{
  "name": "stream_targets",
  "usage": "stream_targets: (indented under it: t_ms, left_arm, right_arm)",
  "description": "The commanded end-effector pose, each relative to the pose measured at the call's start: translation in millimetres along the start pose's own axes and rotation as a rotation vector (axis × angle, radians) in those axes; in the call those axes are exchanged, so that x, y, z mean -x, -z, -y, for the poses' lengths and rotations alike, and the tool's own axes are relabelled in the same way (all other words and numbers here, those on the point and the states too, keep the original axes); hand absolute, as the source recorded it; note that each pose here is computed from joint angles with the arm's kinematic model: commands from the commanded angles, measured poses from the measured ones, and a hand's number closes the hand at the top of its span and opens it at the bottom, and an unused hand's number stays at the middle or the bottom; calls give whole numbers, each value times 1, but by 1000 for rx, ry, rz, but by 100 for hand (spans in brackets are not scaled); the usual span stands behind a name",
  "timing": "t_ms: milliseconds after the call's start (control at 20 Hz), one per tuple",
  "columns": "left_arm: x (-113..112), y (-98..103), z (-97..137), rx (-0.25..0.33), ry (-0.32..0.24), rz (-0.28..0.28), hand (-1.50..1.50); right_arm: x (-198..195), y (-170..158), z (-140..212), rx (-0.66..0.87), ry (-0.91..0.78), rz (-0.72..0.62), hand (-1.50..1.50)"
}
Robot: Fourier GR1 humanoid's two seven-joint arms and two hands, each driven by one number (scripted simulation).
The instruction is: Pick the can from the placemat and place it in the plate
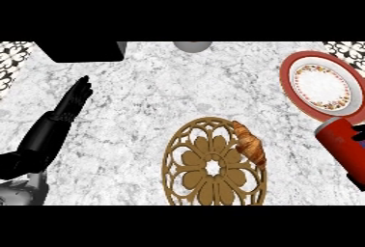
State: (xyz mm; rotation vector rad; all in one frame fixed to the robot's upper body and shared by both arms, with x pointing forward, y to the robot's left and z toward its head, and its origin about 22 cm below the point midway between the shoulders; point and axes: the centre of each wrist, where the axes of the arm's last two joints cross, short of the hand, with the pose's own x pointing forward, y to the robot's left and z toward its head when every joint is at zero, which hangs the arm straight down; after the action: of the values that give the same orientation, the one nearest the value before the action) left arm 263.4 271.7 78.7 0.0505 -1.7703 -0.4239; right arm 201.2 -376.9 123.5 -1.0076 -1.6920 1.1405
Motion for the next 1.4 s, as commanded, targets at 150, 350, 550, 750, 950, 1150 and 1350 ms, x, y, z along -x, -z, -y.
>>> stream_targets:
  t_ms: [150,350,550,750,950,1150,1350]
  left_arm:
    - [-3,24,-6,27,-8,25,0]
    - [-1,14,11,32,1,16,0]
    - [0,25,5,57,-1,23,0]
    - [-12,30,-2,64,-3,25,0]
    - [-9,36,17,77,-7,35,0]
    - [-4,31,19,77,-7,41,0]
    - [-20,39,14,87,-9,73,0]
  right_arm:
    - [46,29,0,70,106,-71,150]
    - [72,42,-4,107,144,-80,150]
    - [84,79,-40,156,103,-106,150]
    - [114,82,-44,129,34,-144,150]
    - [126,93,-55,-9,72,-252,150]
    - [140,82,-66,-128,58,-381,-150]
    - [138,91,-82,-57,110,-336,-150]
